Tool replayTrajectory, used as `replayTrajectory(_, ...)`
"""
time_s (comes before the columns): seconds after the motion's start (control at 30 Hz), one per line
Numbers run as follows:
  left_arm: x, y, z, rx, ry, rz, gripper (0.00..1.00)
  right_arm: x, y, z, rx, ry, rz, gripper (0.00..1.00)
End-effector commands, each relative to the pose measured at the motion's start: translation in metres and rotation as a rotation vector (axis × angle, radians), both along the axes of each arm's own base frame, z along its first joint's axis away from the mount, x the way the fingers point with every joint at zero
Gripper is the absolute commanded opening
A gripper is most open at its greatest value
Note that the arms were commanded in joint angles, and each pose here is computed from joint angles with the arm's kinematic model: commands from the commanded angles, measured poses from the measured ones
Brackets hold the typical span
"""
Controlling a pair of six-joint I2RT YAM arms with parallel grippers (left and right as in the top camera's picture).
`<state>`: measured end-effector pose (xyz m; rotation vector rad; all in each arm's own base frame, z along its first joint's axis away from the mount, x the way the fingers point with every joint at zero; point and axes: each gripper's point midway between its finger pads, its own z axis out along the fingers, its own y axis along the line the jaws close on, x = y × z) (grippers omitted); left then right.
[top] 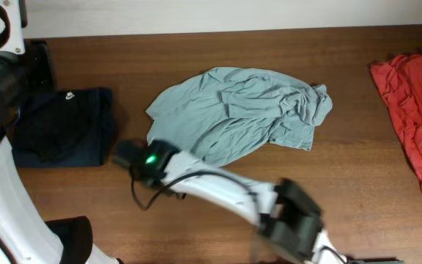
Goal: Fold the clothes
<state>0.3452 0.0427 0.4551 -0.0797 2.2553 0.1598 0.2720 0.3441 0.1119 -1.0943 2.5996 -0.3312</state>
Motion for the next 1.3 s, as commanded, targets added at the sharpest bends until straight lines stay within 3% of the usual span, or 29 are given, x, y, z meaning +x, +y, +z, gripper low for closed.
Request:
replayTrajectory(0.0, -0.002, -0.001, 0.001, -0.017, -0.004, 0.004, 0.50, 0.041, -0.051, 0.095, 0.086, -0.209, -0.147, 0.04)
replayTrajectory(0.27, 0.012, -0.019, -0.047, -0.111, 0.155, -0.079, 0.50, 0.071, -0.191, 0.148, 0.097, -0.211, -0.469, 0.04)
replayTrajectory(0.37, 0.023, -0.040, -0.084, -0.198, 0.259, -0.175, 0.50, 0.067, -0.194, 0.149, 0.155, -0.139, -0.423, 0.04)
replayTrajectory(0.7, 0.030, -0.133, -0.216, -0.397, 0.527, -0.557, 0.43, 0.076, -0.197, 0.151, 0.173, -0.163, -0.432, 0.04)
replayTrajectory(0.87, 0.032, -0.198, -0.290, -0.307, 0.520, -0.740, 0.47, 0.079, -0.202, 0.150, 0.193, -0.150, -0.453, 0.04)
replayTrajectory(1.0, 0.029, -0.223, -0.334, -0.123, 0.507, -0.771, 0.54, 0.079, -0.202, 0.150, 0.194, -0.149, -0.452, 0.04)
replayTrajectory(1.13, 0.019, -0.236, -0.364, -0.054, 0.550, -0.790, 0.55, 0.079, -0.201, 0.150, 0.195, -0.148, -0.452, 0.04)
replayTrajectory(1.27, 0.031, -0.243, -0.399, -0.059, 0.570, -0.784, 0.54, 0.079, -0.201, 0.150, 0.203, -0.150, -0.469, 0.04)
